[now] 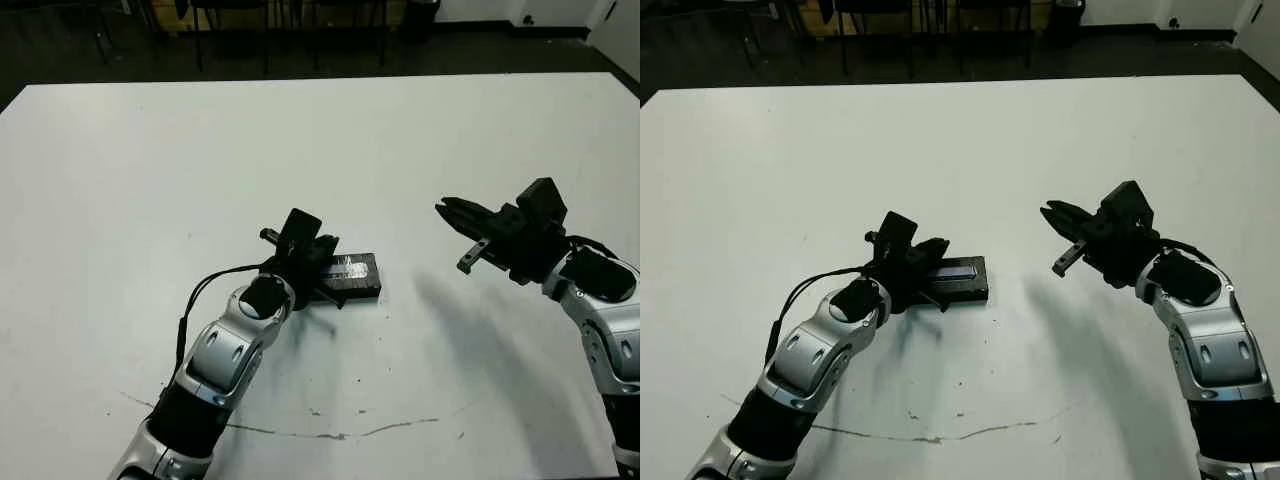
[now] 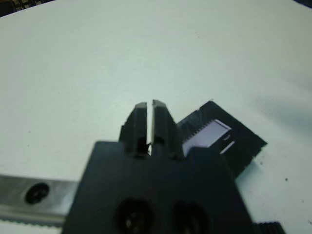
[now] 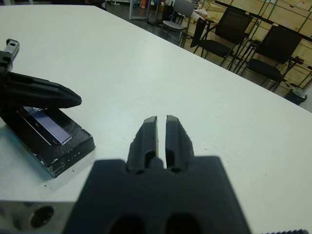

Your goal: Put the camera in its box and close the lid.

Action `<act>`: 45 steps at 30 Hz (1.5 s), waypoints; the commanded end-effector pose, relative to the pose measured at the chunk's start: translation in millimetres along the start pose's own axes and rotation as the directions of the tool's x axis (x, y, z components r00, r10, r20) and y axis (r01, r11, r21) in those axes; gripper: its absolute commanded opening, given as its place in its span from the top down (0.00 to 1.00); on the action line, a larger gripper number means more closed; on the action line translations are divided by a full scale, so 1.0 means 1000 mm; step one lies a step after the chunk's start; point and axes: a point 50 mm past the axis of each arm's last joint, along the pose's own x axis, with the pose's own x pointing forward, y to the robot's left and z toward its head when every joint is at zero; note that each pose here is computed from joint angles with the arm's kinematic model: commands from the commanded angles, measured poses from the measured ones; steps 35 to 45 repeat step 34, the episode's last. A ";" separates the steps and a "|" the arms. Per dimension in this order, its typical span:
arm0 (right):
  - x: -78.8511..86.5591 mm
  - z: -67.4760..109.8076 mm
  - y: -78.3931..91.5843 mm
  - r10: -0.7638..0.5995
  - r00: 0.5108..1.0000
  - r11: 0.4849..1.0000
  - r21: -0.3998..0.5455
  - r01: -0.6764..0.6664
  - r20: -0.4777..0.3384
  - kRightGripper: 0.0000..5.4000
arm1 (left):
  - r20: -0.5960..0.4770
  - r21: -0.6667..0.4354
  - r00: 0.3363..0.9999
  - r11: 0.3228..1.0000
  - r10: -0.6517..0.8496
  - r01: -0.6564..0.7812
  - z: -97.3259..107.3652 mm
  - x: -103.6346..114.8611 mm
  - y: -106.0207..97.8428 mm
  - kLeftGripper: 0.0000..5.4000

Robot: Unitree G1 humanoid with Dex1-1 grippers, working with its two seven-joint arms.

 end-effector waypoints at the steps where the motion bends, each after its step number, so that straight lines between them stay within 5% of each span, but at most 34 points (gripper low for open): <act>1: -0.002 -0.007 0.003 -0.009 1.000 1.000 0.026 0.010 -0.025 1.00 | -0.196 -0.027 0.979 0.998 0.049 -0.056 -0.043 -0.010 0.011 1.00; 13: 0.003 -0.005 0.015 -0.062 0.996 0.993 0.101 0.056 0.060 1.00 | 0.154 -0.131 0.980 0.985 0.130 -0.110 0.007 -0.058 0.024 1.00; 24: 0.015 0.011 0.022 -0.167 0.977 0.978 0.152 0.146 0.133 1.00 | 0.524 -0.010 0.811 0.954 0.260 -0.299 0.053 -0.117 0.064 1.00; 28: 0.014 0.012 0.023 -0.191 0.968 0.969 0.192 0.158 0.164 1.00 | 0.566 0.031 0.782 0.942 0.260 -0.335 0.063 -0.133 0.085 1.00; 32: 0.013 0.009 0.026 -0.225 0.955 0.961 0.207 0.185 0.193 1.00 | 0.569 -0.083 0.728 0.908 0.382 -0.411 0.050 -0.133 0.108 1.00; 34: 0.012 0.007 0.029 -0.246 0.950 0.956 0.210 0.206 0.190 1.00 | 0.551 -0.119 0.726 0.900 0.411 -0.419 0.038 -0.130 0.109 1.00; 45: 0.012 0.007 0.029 -0.246 0.950 0.956 0.210 0.206 0.190 1.00 | 0.551 -0.119 0.726 0.900 0.411 -0.419 0.038 -0.130 0.109 1.00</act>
